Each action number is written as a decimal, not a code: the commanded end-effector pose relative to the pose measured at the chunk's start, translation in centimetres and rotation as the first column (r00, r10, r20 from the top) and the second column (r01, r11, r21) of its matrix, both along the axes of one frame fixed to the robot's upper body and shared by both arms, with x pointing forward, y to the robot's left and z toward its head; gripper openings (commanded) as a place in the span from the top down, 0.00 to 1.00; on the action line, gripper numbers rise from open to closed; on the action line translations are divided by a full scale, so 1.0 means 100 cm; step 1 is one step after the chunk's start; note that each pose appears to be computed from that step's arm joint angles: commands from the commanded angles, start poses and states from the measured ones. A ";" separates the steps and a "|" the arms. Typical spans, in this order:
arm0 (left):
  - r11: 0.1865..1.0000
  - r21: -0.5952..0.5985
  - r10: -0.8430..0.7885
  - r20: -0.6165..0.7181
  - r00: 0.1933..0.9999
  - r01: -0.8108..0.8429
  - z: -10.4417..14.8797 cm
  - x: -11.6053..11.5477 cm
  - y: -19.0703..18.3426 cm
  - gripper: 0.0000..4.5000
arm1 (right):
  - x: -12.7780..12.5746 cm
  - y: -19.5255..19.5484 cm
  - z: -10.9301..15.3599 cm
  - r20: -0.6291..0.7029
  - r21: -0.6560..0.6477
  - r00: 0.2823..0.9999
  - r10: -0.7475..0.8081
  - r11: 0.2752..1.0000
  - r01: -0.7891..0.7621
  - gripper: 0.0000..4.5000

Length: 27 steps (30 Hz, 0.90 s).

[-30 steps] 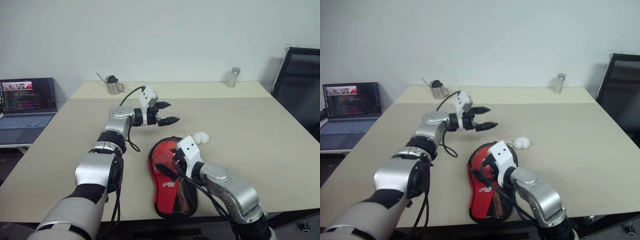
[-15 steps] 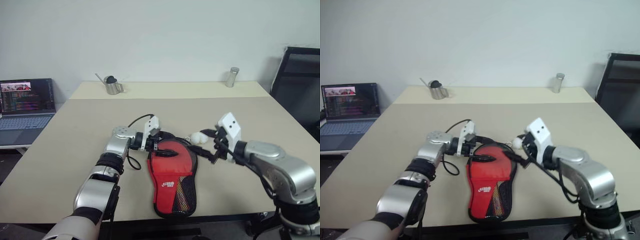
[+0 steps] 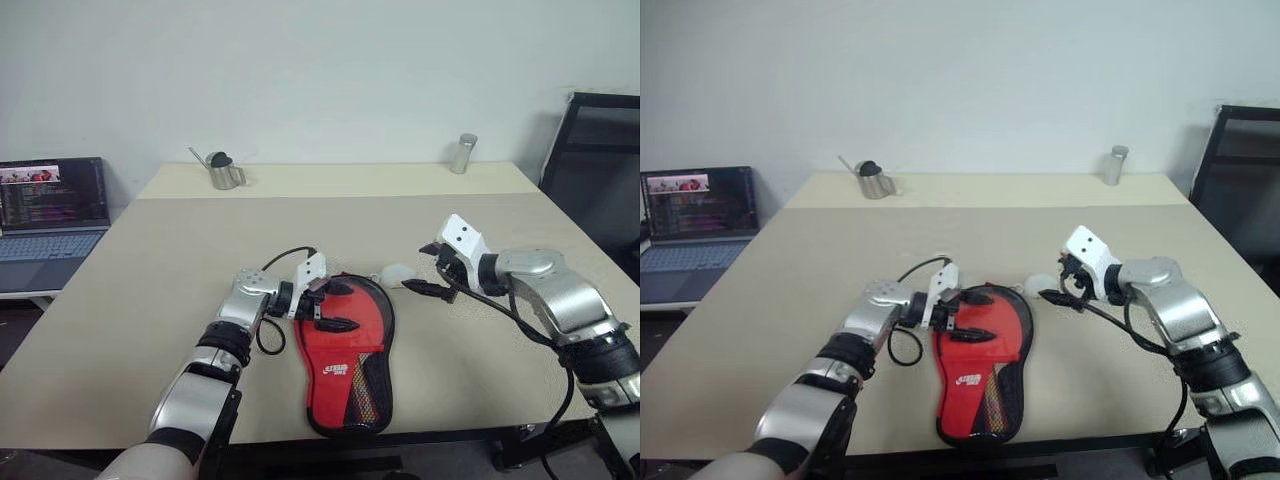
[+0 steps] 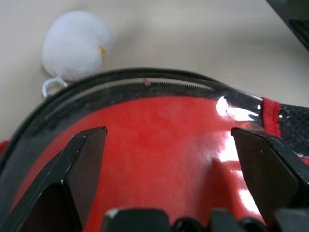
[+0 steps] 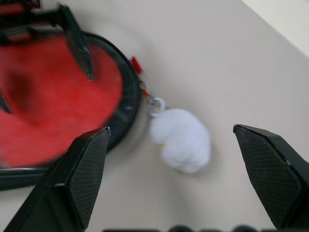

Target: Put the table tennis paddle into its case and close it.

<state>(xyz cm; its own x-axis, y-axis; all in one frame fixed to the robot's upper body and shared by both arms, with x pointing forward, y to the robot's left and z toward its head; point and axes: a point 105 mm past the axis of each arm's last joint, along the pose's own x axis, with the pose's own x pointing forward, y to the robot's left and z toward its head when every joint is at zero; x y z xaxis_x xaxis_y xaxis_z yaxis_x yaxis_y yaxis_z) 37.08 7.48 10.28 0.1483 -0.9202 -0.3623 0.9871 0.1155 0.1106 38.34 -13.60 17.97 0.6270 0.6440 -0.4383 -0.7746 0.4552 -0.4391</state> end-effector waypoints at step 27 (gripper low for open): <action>0.999 0.017 -0.035 0.059 0.998 0.034 -0.001 -0.011 -0.008 0.00 | 0.054 0.036 -0.044 0.122 -0.448 0.963 0.239 0.879 -0.161 0.26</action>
<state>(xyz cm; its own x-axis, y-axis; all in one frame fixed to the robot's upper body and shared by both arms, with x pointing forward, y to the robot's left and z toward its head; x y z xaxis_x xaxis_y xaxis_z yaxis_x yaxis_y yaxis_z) 35.97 6.99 9.60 0.1385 -0.9182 -0.3712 0.9859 0.0921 0.1400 43.28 -10.31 12.21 0.5687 0.5341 -0.6255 -0.7557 0.0389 -0.6538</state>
